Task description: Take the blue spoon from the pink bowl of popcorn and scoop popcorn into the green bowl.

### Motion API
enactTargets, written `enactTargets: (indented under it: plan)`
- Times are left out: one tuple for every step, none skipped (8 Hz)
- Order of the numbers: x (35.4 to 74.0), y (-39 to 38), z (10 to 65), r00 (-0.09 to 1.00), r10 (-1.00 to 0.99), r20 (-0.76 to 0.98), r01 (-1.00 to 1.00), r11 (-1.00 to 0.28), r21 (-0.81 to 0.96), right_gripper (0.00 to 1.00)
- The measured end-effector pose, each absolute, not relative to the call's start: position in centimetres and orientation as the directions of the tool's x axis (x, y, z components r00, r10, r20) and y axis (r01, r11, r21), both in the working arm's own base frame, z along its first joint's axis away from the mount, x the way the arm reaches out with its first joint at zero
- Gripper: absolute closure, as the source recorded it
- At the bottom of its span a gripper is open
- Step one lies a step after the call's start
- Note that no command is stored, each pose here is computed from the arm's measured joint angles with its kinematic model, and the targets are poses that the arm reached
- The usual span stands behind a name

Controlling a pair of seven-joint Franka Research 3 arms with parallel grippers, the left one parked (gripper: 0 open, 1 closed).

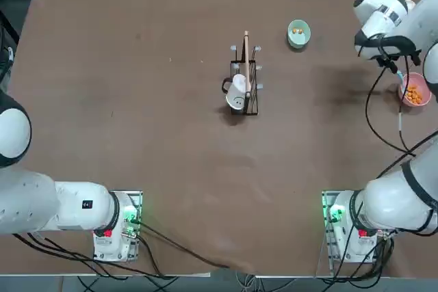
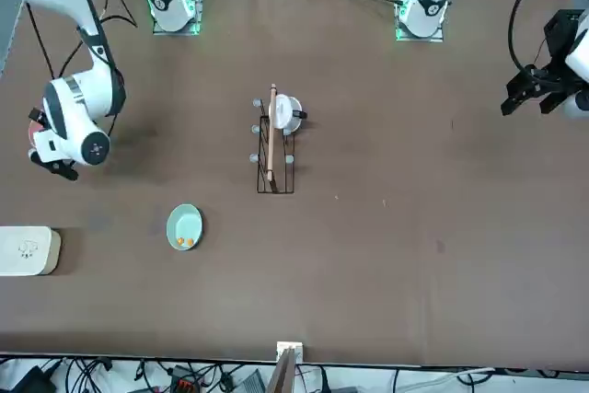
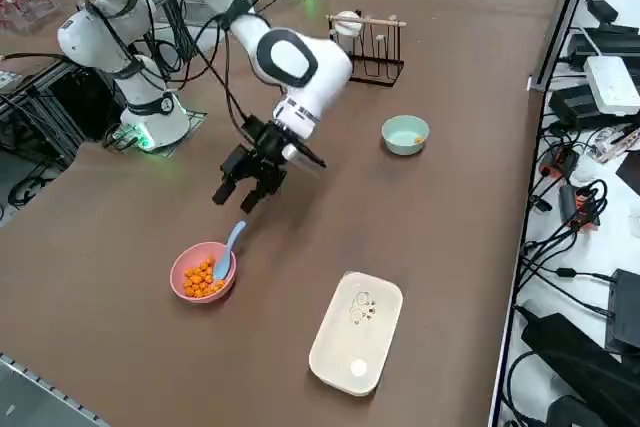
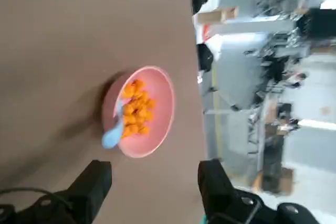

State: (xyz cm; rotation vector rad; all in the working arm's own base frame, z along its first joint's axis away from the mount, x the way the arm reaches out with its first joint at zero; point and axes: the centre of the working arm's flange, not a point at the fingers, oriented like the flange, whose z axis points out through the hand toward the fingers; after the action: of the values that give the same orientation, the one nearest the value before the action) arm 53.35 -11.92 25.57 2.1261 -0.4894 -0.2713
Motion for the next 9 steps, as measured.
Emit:
enactTargets:
  plan:
    - [54.0, -10.5, 27.5, 0.876, -0.483, 0.002, -0.306, -0.553, 0.775, 0.0]
    - [54.9, -8.9, 29.6, 0.856, -0.516, -0.004, -0.358, -0.599, 0.716, 0.0]
    - [55.8, -7.4, 32.1, 0.832, -0.555, -0.024, -0.408, -0.64, 0.651, 0.0]
    - [56.8, -6.2, 34.9, 0.807, -0.588, -0.062, -0.452, -0.68, 0.577, 0.0]
    - [57.8, -5.2, 38.1, 0.794, -0.595, -0.122, -0.471, -0.73, 0.496, 0.0]
    - [58.5, -4.3, 41.4, 0.798, -0.57, -0.198, -0.465, -0.79, 0.401, 0.0]
    - [58.8, -3.4, 44.5, 0.809, -0.522, -0.271, -0.446, -0.845, 0.295, 0.0]
    - [59.0, -2.7, 47.5, 0.832, -0.46, -0.31, -0.421, -0.888, 0.188, 0.0]
    - [59.2, -2.2, 50.3, 0.867, -0.4, -0.298, -0.389, -0.916, 0.099, 0.0]
